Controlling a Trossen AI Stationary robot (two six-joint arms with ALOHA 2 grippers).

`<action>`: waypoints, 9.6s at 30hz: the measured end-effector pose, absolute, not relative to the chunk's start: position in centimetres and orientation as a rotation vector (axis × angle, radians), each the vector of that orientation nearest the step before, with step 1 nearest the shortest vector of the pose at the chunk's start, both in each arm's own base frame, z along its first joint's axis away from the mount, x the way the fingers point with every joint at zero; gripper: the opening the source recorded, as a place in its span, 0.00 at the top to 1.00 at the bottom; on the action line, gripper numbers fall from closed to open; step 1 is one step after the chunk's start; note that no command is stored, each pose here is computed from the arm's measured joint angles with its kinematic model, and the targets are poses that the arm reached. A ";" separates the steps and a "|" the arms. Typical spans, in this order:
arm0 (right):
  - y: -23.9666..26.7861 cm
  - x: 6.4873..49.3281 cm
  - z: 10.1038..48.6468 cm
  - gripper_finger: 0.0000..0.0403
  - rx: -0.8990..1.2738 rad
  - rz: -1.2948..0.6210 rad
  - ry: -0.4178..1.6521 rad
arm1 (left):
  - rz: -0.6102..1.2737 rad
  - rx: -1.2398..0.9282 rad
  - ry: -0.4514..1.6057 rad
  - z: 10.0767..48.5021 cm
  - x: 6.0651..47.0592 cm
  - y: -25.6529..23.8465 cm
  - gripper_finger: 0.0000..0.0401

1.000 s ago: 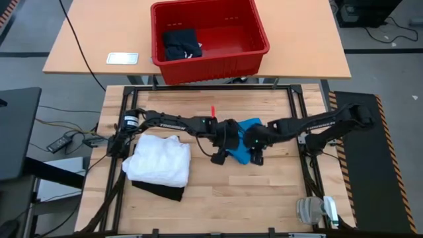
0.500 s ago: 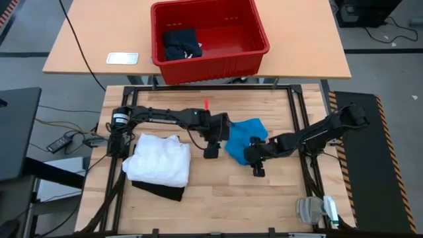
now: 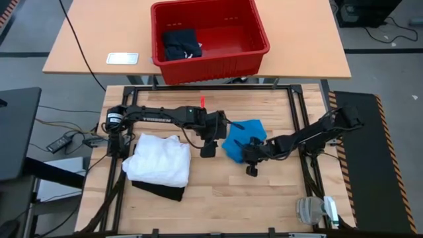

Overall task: Fold laundry
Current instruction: Fold the blue short, then put the folded blue short on the white shirt, then fold the dark blue short

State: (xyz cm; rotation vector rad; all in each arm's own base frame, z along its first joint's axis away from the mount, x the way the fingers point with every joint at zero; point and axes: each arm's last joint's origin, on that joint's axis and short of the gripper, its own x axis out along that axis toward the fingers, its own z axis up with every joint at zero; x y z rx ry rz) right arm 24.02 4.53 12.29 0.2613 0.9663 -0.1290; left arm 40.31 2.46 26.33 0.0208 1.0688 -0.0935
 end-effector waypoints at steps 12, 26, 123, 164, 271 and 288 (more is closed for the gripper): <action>2.8 24.7 25.2 0.94 1.028 0.314 0.572 | -0.068 0.041 0.790 36.2 34.5 2.4 0.60; -2.4 25.0 20.5 0.95 0.819 -0.208 0.627 | 0.078 0.044 0.740 37.4 33.6 5.1 0.60; -1.2 21.7 20.3 0.54 0.380 -0.363 0.930 | 0.135 0.373 1.030 38.6 27.7 0.5 0.99; -5.2 21.8 20.9 0.53 0.507 -0.216 0.842 | 0.303 0.072 1.295 31.4 17.1 -17.1 0.39; -40.8 36.3 23.6 0.53 0.119 -0.531 0.449 | 0.539 -0.266 0.476 38.9 20.6 27.1 0.61; -37.3 34.3 27.4 0.53 0.320 -0.388 0.608 | 0.426 -0.617 0.776 30.4 23.1 30.4 0.61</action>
